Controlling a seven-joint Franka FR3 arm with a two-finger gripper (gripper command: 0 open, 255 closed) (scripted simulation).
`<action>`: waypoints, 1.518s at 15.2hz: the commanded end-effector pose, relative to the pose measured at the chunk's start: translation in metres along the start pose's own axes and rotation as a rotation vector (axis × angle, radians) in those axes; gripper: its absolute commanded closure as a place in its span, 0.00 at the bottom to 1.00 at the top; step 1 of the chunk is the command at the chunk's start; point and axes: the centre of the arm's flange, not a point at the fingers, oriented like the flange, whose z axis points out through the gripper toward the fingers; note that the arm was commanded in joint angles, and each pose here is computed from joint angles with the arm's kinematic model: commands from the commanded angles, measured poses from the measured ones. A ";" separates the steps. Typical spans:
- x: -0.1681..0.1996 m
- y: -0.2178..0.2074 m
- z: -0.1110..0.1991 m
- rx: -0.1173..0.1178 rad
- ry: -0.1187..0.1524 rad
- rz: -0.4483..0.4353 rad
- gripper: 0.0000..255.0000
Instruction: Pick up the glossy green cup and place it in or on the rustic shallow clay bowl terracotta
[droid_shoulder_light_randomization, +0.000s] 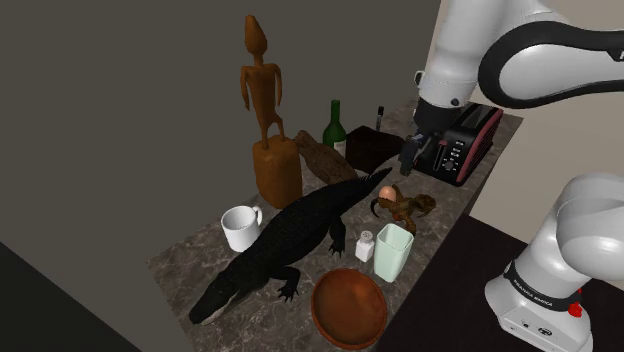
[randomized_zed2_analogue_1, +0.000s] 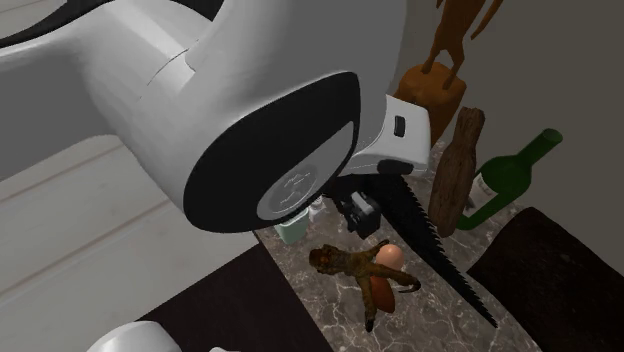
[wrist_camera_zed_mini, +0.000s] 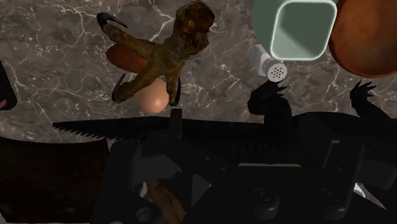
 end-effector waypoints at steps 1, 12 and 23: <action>-0.006 -0.018 0.018 -0.001 -0.005 -0.007 0.00; -0.045 -0.122 0.112 -0.010 -0.035 -0.051 0.00; -0.051 -0.131 0.160 -0.011 -0.038 -0.055 0.00</action>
